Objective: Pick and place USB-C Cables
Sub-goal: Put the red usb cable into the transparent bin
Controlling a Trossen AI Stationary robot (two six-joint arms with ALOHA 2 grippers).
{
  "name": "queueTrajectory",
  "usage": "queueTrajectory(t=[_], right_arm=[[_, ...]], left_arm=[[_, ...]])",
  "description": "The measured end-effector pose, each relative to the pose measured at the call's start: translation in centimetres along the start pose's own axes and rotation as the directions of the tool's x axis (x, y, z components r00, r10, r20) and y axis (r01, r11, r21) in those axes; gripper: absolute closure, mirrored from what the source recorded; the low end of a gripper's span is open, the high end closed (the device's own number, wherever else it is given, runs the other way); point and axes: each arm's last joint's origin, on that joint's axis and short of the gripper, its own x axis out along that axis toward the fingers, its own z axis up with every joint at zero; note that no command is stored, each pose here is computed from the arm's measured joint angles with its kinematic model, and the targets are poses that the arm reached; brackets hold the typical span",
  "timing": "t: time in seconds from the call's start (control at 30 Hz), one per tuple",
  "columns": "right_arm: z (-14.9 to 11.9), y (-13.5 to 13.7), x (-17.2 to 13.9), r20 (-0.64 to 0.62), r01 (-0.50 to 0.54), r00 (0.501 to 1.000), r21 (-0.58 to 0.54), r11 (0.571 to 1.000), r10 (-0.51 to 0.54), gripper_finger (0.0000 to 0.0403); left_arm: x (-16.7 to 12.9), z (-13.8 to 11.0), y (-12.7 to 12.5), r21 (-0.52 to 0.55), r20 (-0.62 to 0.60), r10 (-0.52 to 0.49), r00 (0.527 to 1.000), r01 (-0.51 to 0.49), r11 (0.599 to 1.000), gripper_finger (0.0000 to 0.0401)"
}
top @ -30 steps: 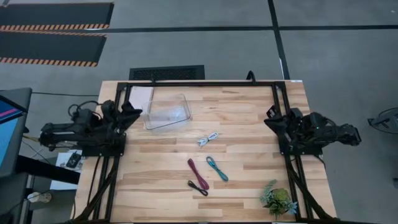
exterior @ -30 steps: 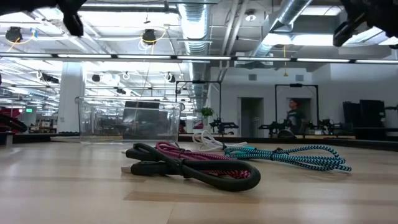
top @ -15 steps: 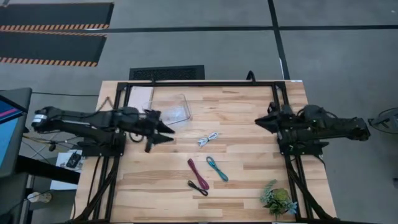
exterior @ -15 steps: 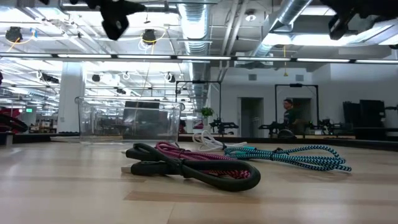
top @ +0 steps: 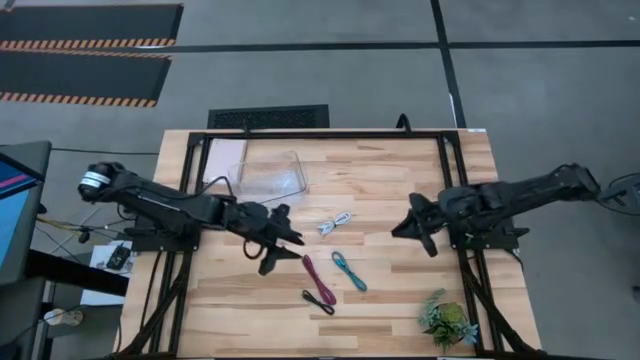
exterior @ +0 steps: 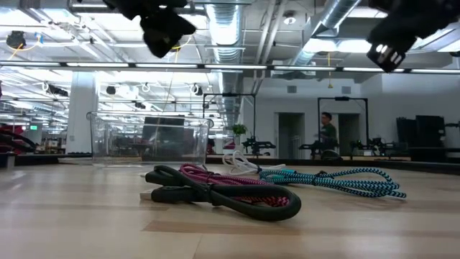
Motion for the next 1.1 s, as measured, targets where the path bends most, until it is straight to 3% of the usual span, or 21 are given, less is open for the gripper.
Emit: queueTrajectory(t=[0.27, 0.43, 0.6, 0.8, 0.9, 1.1], right_arm=[[-1.1, 0.5, 2.5, -0.151, -0.025, 0.988, 0.041, 0.999, 0.031, 0.0335], [-1.9, 0.7, 3.7, -0.234, -0.027, 0.972, 0.057, 0.998, 0.040, 0.0325], [-2.9, 1.1, 4.7, -0.296, -0.023, 0.955, 0.027, 0.999, 0.030, 0.0265], [-3.7, 1.3, 5.8, -0.340, 0.008, 0.941, 0.004, 1.000, -0.006, 0.0162], [-4.0, 1.3, 6.1, -0.362, 0.009, 0.932, -0.001, 1.000, -0.008, 0.0145], [-4.1, 1.4, 6.6, -0.365, -0.003, 0.931, 0.000, 1.000, 0.003, 0.0150]], left_arm=[[2.5, 0.8, -0.3, 0.003, -0.057, 0.004, 0.998, -0.004, 1.000, 0.0236], [3.8, -0.3, 0.1, 0.035, -0.176, 0.067, 0.982, -0.062, 0.997, 0.0236], [5.2, -1.1, -0.6, 0.204, -0.257, 0.064, 0.964, -0.010, 0.979, 0.0221], [7.2, -1.2, -1.6, 0.388, -0.283, 0.104, 0.953, 0.015, 0.922, 0.0173], [8.2, -1.4, -1.5, 0.432, -0.306, 0.121, 0.944, 0.024, 0.902, 0.0153], [9.8, -2.8, -0.8, 0.485, -0.372, 0.146, 0.917, 0.057, 0.873, 0.0143]])
